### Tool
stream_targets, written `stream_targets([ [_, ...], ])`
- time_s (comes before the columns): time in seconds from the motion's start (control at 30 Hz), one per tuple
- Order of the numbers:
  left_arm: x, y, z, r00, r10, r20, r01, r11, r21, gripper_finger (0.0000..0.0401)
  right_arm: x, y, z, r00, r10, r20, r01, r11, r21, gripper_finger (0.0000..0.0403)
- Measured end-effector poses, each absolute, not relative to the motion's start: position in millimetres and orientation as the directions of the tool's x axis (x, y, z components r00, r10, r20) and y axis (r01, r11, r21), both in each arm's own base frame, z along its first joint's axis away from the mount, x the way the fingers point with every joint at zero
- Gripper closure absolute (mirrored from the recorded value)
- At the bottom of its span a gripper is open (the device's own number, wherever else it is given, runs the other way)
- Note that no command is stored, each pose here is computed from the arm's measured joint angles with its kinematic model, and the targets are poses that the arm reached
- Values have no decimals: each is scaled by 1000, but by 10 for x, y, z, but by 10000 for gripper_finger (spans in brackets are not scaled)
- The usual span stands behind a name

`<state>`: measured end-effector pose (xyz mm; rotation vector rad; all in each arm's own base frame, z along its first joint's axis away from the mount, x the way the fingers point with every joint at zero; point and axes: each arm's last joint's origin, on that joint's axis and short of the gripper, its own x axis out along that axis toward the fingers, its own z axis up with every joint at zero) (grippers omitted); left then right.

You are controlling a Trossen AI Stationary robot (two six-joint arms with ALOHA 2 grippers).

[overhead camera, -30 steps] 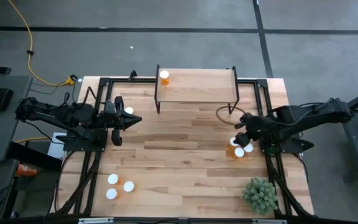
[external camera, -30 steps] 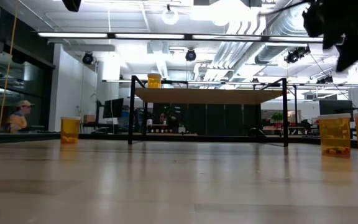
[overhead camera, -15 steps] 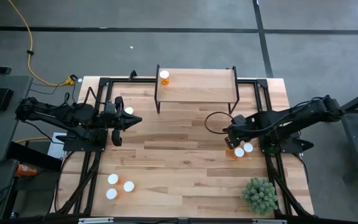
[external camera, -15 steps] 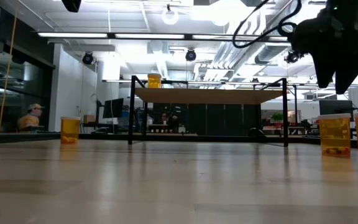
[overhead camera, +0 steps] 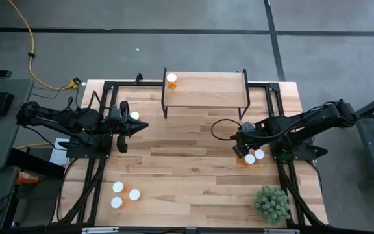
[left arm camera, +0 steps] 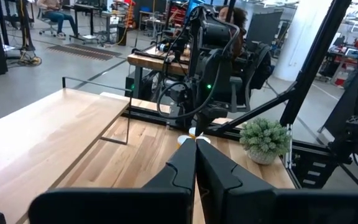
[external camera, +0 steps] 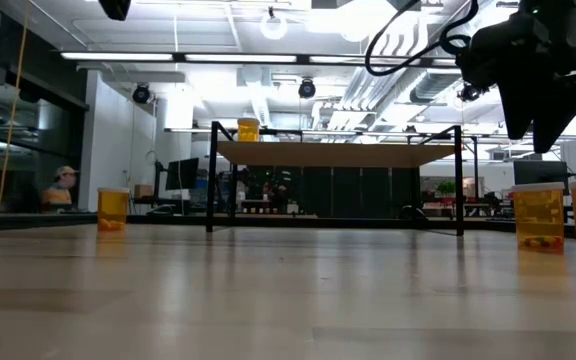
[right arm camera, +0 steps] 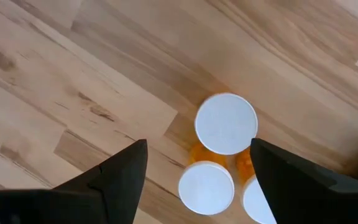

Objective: Pick and place medicine bottles onto shelf by color
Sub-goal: Put the orange pill bottle on the shelf aligned with the other orange pill bottle

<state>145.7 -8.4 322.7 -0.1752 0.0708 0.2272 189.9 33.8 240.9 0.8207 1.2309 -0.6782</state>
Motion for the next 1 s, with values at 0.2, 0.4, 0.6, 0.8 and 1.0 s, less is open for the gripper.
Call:
stream_targets([
  [0.2,1457,-83,3224,972,218,-92,-231,959,-164,401,1889,331,2406,204,-32,-978,815,560,151,85],
  [0.4,1457,-84,3225,972,218,-92,-230,959,-164,401,1895,330,2407,208,-23,-978,788,597,153,62],
  [0.6,1457,-83,3225,972,218,-92,-231,959,-164,401,1895,323,2408,212,-59,-975,815,561,144,61],
  [0.8,1457,-83,3225,972,218,-92,-231,959,-164,401,1931,305,2281,87,-65,-994,857,513,41,61],
  [1.0,1458,-83,3232,972,218,-85,-230,959,-166,401,2089,332,2075,9,-75,-997,840,541,-33,61],
])
